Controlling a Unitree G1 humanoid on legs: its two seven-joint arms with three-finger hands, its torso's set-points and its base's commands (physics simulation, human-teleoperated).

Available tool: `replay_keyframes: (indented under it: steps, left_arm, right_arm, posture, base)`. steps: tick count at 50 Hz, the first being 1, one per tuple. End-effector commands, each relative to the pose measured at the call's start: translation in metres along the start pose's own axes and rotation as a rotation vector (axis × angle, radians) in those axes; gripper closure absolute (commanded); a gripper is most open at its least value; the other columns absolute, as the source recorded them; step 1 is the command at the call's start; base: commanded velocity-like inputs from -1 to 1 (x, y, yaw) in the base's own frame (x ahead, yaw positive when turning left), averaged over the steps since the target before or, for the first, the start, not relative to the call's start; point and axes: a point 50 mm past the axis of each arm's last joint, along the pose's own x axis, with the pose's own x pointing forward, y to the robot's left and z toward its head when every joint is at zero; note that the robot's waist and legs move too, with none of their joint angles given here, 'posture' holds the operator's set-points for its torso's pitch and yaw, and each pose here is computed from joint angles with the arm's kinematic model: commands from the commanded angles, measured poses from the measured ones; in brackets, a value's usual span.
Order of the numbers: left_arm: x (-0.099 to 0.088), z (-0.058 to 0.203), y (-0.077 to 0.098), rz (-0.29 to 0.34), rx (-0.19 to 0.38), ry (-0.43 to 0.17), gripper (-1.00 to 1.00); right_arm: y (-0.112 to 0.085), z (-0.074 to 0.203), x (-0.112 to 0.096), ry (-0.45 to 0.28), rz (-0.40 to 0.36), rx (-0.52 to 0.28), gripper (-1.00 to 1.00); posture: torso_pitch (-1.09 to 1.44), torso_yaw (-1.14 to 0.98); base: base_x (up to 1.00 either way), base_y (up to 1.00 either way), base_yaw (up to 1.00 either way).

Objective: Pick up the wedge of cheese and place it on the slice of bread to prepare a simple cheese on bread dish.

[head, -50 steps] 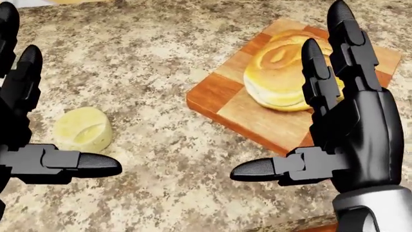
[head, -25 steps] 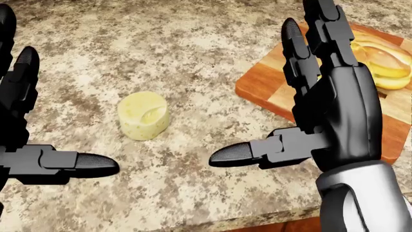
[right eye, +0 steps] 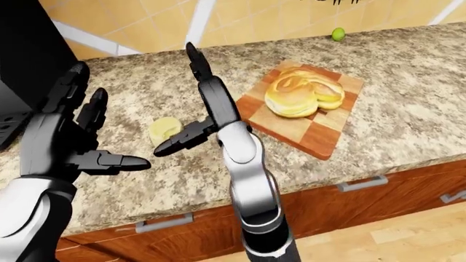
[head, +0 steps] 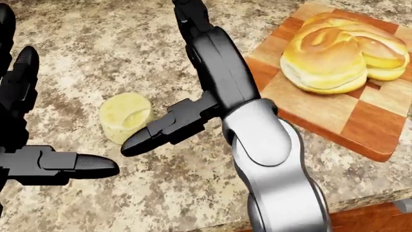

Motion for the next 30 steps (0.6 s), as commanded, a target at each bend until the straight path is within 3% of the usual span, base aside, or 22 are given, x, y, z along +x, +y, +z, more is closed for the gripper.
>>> replay_keyframes:
  steps: [1, 15, 30]
  left_arm:
    - [-0.003, 0.014, 0.002, 0.011, 0.011, -0.078, -1.0]
    - [-0.005, 0.021, 0.006, 0.019, 0.014, -0.093, -1.0]
    - [-0.008, 0.022, 0.009, 0.028, 0.011, -0.096, -1.0]
  right_arm:
    - [0.0, 0.025, 0.0, -0.103, 0.002, -0.055, -1.0]
    - [0.03, 0.013, -0.002, -0.025, 0.143, -0.176, -1.0]
    - [0.045, -0.006, 0.002, 0.014, 0.186, -0.158, -1.0]
  posture:
    - [0.0, 0.0]
    - [0.0, 0.0]
    - [0.0, 0.0]
  base:
    - [0.0, 0.0, 0.0]
    - [0.0, 0.0, 0.0]
    - [0.0, 0.0, 0.0]
